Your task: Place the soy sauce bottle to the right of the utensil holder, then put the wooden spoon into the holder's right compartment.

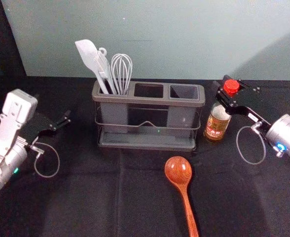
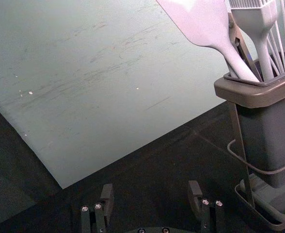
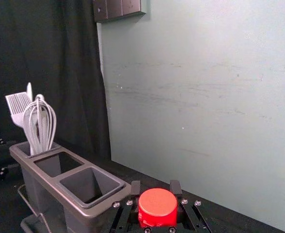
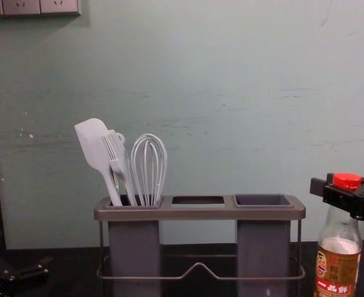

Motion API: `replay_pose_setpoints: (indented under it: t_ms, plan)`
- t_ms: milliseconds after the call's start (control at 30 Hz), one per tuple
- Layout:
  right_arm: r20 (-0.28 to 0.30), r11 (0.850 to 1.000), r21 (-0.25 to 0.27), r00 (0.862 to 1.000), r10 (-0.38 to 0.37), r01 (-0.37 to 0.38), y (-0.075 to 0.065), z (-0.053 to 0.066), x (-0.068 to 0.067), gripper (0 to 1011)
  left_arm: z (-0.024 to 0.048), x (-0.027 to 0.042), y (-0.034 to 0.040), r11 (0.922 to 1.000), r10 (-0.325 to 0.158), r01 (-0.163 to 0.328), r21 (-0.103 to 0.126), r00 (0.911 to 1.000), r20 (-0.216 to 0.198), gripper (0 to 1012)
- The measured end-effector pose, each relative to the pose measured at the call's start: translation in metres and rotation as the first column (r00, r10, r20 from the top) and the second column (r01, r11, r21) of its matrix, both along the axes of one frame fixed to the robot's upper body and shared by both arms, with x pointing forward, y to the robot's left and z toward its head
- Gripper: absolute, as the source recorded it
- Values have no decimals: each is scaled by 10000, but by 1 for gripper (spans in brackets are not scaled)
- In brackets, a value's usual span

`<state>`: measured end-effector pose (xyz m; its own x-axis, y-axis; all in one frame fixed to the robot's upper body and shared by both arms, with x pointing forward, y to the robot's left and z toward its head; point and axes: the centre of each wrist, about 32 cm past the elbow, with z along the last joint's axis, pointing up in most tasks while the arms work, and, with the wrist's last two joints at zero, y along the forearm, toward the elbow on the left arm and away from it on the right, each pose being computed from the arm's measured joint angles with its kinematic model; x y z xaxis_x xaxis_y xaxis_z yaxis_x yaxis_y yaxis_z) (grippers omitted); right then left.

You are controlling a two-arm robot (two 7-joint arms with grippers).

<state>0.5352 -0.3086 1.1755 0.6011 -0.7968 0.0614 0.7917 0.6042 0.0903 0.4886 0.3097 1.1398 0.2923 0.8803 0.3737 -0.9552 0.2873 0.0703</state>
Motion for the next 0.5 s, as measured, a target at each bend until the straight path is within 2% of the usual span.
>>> replay_pose_setpoints:
  t_ms: [433,500]
  plan:
    - [-371,9994,341,9993,-40,52,40,-111,85,375,0,0,0,10000,0,0,0,10000,0,1005]
    - [-400,9992,388,9992,-30,46,47,-118,91,399,0,0,0,10000,0,0,0,10000,0,1005]
